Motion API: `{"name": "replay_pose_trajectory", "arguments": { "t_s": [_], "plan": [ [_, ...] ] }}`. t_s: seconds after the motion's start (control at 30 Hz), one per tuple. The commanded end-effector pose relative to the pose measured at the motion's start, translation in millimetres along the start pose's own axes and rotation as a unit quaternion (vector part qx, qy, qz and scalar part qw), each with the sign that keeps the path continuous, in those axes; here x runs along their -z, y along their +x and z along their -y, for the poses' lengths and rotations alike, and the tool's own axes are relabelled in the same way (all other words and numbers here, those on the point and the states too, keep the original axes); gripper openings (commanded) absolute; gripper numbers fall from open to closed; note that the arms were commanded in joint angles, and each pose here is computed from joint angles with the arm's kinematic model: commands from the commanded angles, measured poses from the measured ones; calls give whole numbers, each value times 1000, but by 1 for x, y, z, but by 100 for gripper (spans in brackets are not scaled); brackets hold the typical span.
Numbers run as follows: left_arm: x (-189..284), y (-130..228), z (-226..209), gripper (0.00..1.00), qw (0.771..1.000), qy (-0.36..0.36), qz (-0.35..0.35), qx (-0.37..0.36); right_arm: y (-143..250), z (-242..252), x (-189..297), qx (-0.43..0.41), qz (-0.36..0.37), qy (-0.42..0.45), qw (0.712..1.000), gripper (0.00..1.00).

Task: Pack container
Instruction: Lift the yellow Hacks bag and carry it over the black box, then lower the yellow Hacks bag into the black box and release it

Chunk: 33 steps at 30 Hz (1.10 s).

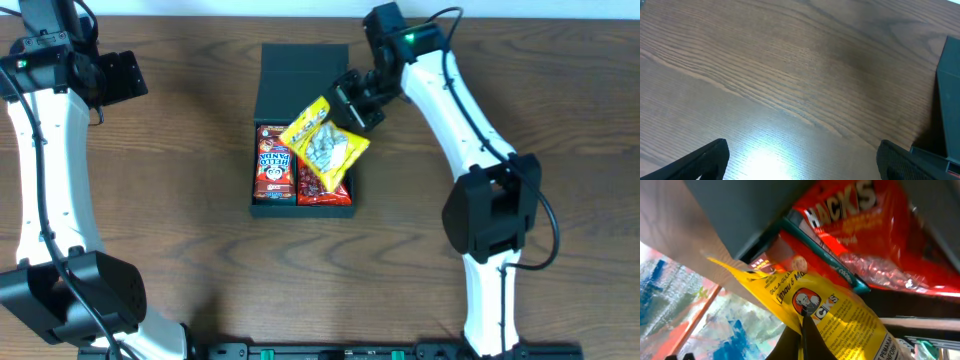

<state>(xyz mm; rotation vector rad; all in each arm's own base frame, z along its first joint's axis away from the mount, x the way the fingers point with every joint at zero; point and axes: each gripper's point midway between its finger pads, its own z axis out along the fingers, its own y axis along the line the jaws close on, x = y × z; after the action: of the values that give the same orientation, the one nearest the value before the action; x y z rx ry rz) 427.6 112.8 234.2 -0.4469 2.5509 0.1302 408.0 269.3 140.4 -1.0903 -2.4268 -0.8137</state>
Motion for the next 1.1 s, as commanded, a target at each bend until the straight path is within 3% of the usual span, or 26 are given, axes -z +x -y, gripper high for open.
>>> {"name": "replay_pose_trajectory", "arguments": {
  "t_s": [0.0, 0.17, 0.7, 0.73, 0.77, 0.8, 0.83, 1.07],
  "plan": [
    [-3, 2, -2, 95, 1000, -2, -7, 1, 15, -7, 11, -14, 35, -5, 999, 2],
    [-3, 4, -2, 95, 1000, -2, -11, -3, 7, 1, 6, -39, 90, 18, 995, 2],
    [-3, 4, -2, 95, 1000, -2, -11, -3, -16, 10, 13, -40, 157, 38, 986, 2],
    [-3, 4, -2, 95, 1000, -2, -11, -3, -18, 11, 14, -34, 163, 41, 985, 11],
    [-3, 4, -2, 95, 1000, -2, -11, -3, -19, 11, 14, -27, 165, 42, 985, 34],
    [-3, 4, -2, 95, 1000, -2, -11, -3, -19, 11, 14, -19, 164, 43, 985, 63],
    [-3, 4, -2, 95, 1000, -2, -11, -3, -19, 11, 14, -15, 163, 44, 985, 99],
    [-3, 4, -2, 95, 1000, -2, -11, -2, -24, 10, 16, -5, 171, 44, 984, 99]
  ]
}}
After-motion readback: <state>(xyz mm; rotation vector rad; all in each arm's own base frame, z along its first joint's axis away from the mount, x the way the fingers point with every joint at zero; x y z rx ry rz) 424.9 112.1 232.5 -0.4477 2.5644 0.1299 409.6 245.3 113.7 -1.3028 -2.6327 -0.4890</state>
